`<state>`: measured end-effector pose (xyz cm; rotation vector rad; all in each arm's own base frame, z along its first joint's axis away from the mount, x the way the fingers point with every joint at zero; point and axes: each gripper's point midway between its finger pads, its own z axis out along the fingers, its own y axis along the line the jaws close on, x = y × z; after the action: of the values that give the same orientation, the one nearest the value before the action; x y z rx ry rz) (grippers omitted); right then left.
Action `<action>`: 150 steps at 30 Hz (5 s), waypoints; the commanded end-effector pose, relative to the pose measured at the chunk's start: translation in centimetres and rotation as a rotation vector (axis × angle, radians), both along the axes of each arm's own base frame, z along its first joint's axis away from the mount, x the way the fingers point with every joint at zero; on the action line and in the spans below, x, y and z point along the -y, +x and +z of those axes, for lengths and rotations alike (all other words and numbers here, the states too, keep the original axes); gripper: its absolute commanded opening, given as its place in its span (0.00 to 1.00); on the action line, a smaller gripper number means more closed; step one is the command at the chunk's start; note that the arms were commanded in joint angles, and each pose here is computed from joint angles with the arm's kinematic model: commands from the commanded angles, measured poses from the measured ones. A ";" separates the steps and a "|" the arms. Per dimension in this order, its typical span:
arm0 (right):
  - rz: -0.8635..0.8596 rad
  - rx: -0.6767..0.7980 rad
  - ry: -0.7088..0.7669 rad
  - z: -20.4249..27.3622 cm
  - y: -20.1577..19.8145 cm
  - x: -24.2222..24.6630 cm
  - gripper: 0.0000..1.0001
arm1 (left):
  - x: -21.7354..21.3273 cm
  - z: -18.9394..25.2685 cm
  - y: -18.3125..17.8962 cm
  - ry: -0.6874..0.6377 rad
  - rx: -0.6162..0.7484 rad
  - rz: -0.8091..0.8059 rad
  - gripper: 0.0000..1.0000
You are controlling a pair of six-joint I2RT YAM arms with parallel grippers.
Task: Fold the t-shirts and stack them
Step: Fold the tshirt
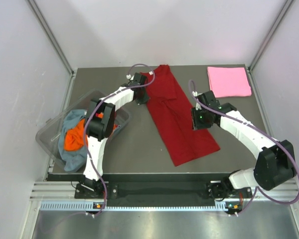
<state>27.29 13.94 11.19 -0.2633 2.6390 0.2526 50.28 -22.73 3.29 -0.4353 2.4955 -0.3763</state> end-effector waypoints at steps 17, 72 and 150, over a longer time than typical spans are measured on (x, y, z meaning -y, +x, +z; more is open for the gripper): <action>-0.166 -0.107 0.059 -3.3 -4.6 3.7 0.30 | -3.1 1.9 3.4 0.079 0.025 -0.019 0.16; -0.291 -0.068 0.265 -0.2 -2.5 4.1 0.17 | 10.8 0.4 -33.7 -0.104 -0.041 -0.358 0.39; -0.178 -0.341 0.316 -8.7 -17.2 -2.9 0.29 | 0.0 -1.0 -41.2 -0.007 -0.199 -0.324 0.35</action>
<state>9.80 16.13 2.13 0.1499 2.9025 0.6698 8.95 -21.98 2.16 -0.0562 2.7814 -0.4411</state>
